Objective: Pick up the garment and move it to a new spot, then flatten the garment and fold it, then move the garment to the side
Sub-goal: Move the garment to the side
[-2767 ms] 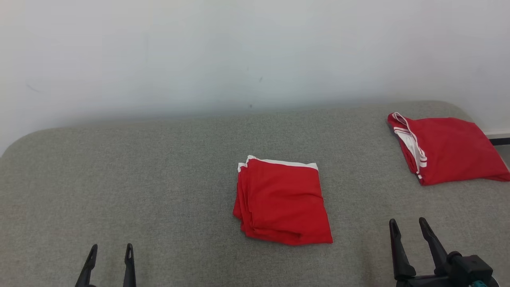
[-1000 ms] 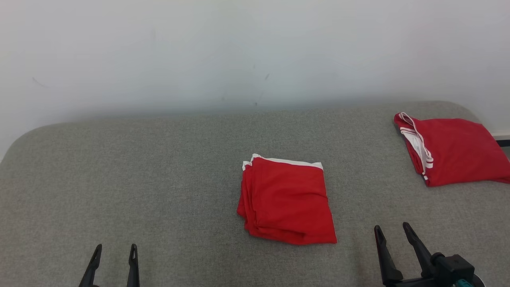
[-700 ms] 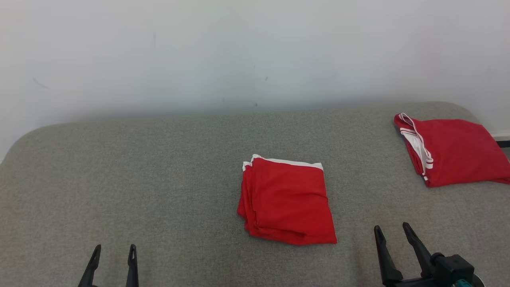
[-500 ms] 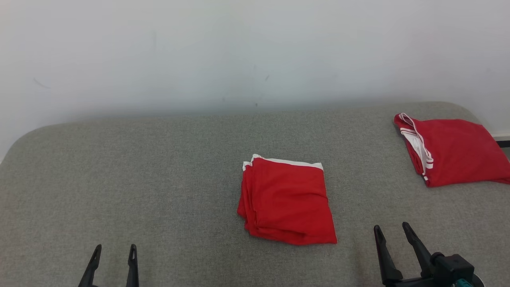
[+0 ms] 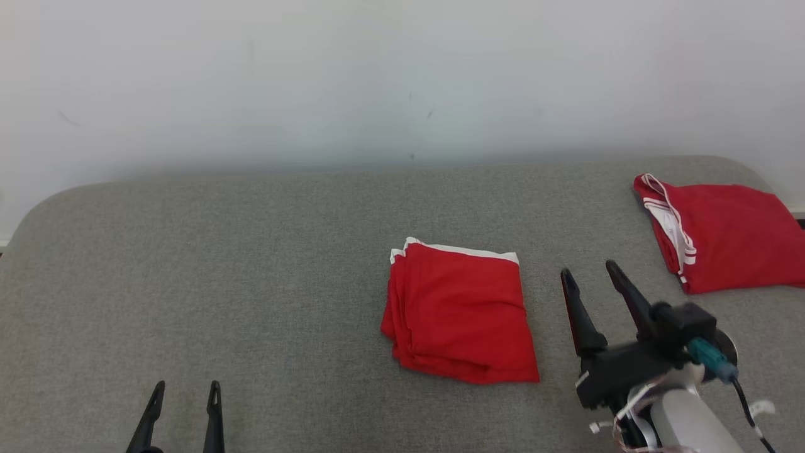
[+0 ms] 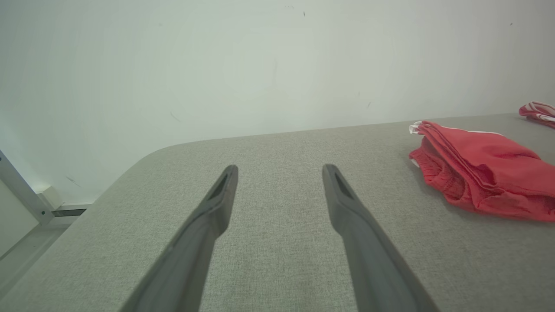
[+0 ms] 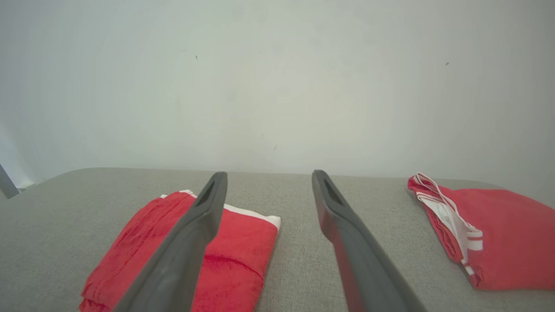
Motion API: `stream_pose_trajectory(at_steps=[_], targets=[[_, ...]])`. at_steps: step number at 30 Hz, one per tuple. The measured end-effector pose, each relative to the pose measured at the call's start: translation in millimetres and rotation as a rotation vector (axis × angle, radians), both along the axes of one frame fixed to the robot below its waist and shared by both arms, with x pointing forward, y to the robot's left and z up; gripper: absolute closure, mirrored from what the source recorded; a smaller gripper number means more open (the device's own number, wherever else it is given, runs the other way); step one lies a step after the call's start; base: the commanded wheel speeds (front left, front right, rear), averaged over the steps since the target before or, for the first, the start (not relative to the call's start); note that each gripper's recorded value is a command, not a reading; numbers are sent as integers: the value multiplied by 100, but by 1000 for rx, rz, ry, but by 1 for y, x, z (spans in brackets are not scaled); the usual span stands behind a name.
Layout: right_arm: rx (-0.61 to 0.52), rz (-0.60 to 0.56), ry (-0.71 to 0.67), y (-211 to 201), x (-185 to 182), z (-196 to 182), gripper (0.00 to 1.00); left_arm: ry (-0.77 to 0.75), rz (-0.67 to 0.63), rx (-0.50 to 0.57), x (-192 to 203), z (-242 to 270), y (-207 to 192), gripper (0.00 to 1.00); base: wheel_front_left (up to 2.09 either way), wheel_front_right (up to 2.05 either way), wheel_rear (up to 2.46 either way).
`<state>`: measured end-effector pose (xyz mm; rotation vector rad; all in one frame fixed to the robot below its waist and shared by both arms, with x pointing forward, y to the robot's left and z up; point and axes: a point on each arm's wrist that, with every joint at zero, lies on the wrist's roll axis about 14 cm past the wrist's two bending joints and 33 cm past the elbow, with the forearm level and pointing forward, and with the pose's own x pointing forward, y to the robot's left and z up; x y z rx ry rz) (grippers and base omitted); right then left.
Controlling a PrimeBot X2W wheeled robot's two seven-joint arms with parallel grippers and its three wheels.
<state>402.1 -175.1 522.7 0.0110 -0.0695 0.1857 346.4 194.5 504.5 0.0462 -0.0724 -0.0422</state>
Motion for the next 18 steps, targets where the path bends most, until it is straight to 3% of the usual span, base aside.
stream_pose_trajectory(at_steps=[2, 8, 18], targets=[[15, 19, -33, 8, 16, 15, 0, 3, 0, -2, 0, -1, 0, 0, 0, 0, 0], [-52, 58, 73, 18, 61, 3, 0, -3, 14, -9, 8, 1, 2, 0, 0, 0, 0], [-60, 67, 371, 29, 81, -74, 0, 29, 48, -14, 18, -8, 14, 0, 0, 0, 0]])
